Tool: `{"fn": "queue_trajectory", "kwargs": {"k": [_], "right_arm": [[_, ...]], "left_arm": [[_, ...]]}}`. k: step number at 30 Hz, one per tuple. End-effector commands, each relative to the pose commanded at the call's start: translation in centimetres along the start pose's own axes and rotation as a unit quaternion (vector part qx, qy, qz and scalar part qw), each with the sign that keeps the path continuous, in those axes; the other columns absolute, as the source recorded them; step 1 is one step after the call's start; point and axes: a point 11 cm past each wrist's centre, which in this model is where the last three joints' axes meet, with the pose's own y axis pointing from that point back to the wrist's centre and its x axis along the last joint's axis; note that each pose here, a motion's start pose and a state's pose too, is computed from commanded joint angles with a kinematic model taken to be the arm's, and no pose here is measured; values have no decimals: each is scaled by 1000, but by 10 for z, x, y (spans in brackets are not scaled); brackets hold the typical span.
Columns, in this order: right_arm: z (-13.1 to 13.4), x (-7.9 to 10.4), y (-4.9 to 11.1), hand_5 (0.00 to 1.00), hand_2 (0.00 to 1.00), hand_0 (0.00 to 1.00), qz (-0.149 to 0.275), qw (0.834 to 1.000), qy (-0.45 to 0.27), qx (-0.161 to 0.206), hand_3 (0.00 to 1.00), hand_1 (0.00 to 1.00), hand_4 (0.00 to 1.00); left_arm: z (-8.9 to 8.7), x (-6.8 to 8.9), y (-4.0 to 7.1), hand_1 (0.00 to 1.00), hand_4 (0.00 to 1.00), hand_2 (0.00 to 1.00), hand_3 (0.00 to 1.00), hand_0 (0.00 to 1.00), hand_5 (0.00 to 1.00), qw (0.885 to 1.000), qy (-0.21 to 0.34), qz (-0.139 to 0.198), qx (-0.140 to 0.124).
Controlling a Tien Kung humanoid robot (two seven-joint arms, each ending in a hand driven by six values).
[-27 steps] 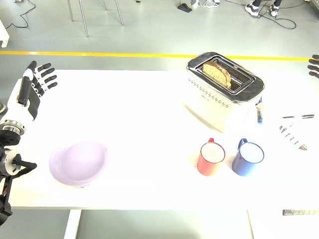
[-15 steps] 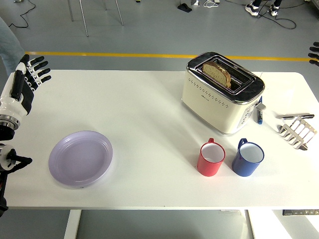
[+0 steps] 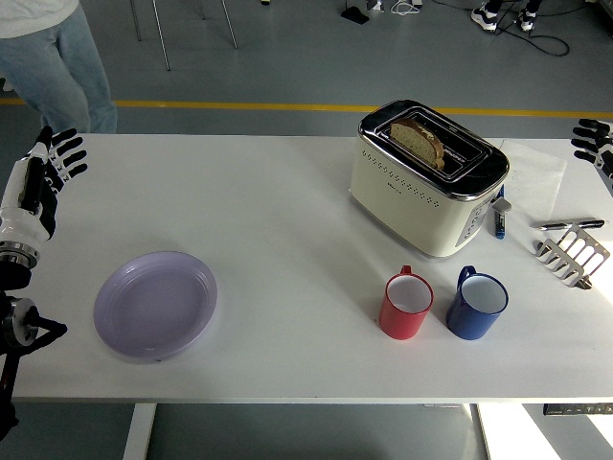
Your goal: Push plate across desktop,pick up the break from the machine,place the break in the plate
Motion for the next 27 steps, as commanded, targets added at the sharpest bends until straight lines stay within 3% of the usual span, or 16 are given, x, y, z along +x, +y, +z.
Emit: {"fn": "queue_trajectory", "kwargs": {"k": [6,18,27], "right_arm": [[14,-4,9,598,735,804,-2,1000,-3,-14,715,747,421],[17,-1,13,598,735,805,4,1000,-3,-17,716,748,421],[21,-2,14,598,735,804,4,1000,-2,-22,716,748,421]], "left_arm": [[-21,9,12,804,620,828,775,750,998,1000,-1,23,12],[-47,6,32,870,621,883,801,809,998,996,-31,79,-33],[-74,6,49,896,625,913,840,845,998,992,-25,117,-34]]}}
